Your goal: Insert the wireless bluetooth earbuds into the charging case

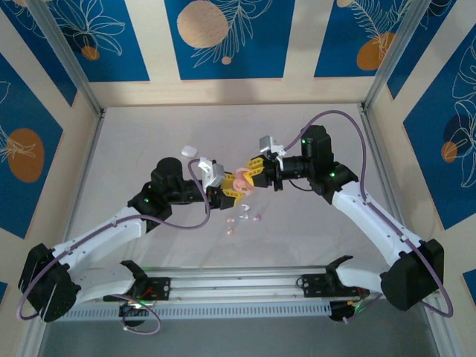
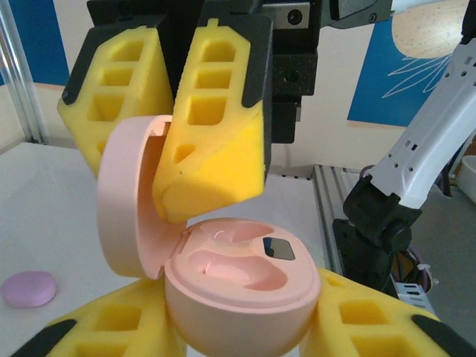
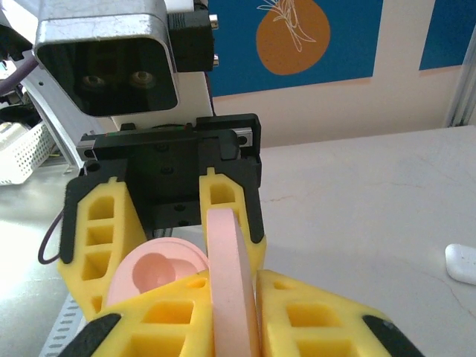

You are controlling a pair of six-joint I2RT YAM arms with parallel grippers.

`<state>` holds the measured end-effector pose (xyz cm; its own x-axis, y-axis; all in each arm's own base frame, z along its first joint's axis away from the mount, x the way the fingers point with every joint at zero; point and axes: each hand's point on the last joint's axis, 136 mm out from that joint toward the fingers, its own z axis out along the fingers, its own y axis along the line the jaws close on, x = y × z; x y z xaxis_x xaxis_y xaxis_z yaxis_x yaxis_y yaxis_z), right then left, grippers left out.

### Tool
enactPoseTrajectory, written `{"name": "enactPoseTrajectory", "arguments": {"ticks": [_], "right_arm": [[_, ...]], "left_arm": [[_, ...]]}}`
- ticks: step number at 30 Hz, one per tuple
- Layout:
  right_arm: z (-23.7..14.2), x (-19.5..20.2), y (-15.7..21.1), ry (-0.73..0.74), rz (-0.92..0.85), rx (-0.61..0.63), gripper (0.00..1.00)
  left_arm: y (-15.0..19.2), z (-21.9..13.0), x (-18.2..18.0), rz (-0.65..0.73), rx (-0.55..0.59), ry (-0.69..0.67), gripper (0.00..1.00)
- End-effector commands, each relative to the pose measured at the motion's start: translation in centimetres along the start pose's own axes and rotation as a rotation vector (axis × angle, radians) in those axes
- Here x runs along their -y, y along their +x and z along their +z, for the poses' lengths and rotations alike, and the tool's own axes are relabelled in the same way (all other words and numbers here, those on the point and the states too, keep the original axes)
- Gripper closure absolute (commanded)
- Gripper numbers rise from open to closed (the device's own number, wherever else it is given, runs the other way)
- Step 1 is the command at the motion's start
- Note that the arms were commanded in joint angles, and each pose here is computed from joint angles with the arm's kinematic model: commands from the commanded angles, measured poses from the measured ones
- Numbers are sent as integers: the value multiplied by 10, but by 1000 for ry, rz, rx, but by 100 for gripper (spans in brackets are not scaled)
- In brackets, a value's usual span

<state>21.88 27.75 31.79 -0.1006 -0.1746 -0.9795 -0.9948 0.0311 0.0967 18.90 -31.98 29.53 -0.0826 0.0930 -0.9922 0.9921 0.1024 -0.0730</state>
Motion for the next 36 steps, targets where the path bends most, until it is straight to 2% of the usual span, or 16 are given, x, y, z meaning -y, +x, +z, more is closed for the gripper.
{"name": "enactPoseTrajectory", "arguments": {"ticks": [1, 4, 8, 14, 21, 27, 33, 36], "right_arm": [[1, -3, -8, -3, -30, 1, 85], [1, -2, -8, 8, -41, 2, 86], [1, -1, -7, 23, -51, 4, 86], [-1, 3, -4, 65, -71, 1, 86], [-1, 3, -3, 81, -89, 5, 86], [-2, 1, -3, 78, -96, 5, 85], [-3, 2, -1, 95, -104, 1, 85], [-2, 2, 0, 97, -109, 2, 85]], "left_arm": [[-5, 0, -1, -6, 12, -9, 56], [-7, 3, -4, -41, 23, -15, 50], [-8, 5, -5, -61, 31, -8, 49], [-13, 5, -2, -66, 53, 12, 37], [-15, 7, -3, -79, 57, 16, 39], [-13, 7, -6, -82, 47, 0, 50], [-17, 5, -2, -74, 65, 12, 38], [-18, 5, -1, -75, 71, 22, 37]]}}
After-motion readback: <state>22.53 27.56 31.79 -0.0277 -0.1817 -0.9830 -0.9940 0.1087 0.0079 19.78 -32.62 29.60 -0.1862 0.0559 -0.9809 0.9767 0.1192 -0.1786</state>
